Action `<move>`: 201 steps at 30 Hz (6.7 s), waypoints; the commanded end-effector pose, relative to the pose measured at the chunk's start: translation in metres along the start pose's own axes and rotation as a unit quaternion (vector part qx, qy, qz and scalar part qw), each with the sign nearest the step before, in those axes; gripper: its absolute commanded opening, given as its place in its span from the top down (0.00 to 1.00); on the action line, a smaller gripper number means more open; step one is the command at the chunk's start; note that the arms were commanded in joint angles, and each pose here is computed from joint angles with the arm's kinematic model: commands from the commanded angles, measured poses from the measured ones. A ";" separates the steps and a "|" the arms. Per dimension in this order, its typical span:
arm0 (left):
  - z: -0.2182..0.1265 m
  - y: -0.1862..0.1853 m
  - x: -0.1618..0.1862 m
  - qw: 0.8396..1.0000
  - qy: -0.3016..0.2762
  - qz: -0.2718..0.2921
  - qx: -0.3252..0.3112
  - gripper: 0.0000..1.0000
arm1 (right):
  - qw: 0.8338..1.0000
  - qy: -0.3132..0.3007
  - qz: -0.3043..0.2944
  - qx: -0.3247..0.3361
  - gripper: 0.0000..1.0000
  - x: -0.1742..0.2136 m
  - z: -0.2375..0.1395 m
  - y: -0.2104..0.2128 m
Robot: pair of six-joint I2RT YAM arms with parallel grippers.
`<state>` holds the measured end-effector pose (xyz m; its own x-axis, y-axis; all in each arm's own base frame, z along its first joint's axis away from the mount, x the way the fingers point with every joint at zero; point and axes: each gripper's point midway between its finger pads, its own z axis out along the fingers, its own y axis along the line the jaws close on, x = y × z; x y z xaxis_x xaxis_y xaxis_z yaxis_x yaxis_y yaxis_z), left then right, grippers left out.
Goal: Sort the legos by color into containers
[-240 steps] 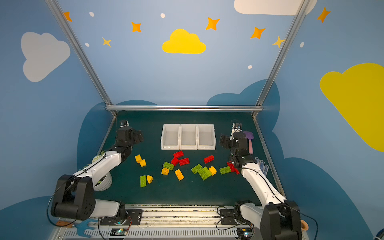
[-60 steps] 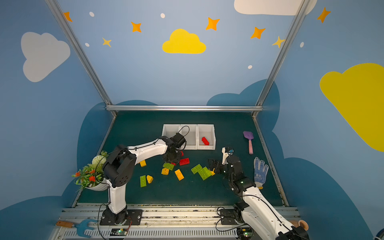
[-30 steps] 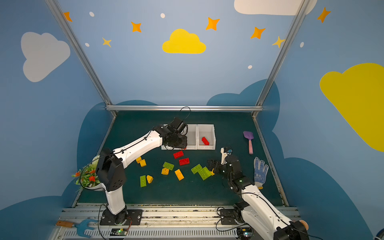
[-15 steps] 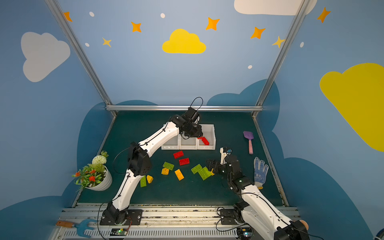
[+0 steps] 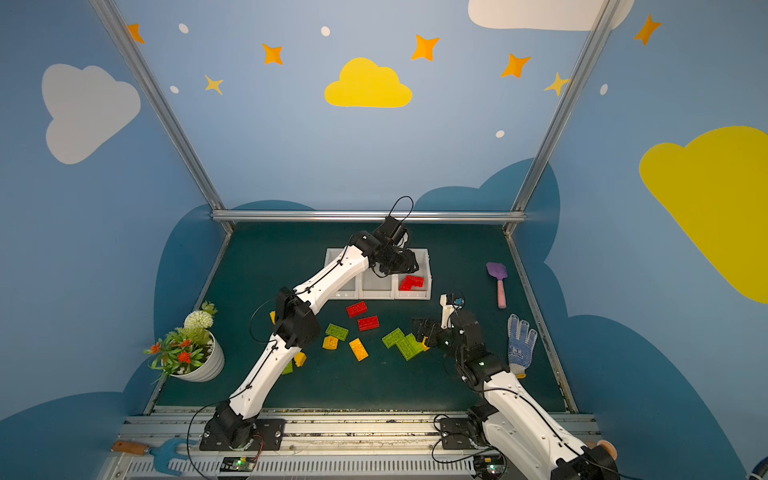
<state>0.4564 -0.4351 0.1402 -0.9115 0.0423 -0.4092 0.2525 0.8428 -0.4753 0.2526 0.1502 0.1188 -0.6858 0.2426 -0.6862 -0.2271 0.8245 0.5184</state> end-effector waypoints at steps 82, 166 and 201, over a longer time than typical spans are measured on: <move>-0.248 0.186 0.232 0.971 -0.188 -0.116 -0.093 0.16 | 0.956 0.173 -0.206 0.118 0.63 0.033 0.102 0.104; -0.019 0.176 0.135 0.961 -0.010 -0.098 -0.257 0.26 | 0.998 0.040 -0.044 0.034 0.23 -0.076 0.025 0.034; -0.074 0.083 0.086 0.982 -0.058 -0.008 -0.179 0.48 | 0.995 0.046 -0.003 0.086 0.22 -0.012 -0.015 -0.007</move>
<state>0.3726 -0.3134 0.1094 -0.8680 -0.0566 -0.4932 0.0424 0.9814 -0.1873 0.2612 0.1397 0.1414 -0.7241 0.2011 -0.6597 -0.1439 0.8915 0.4296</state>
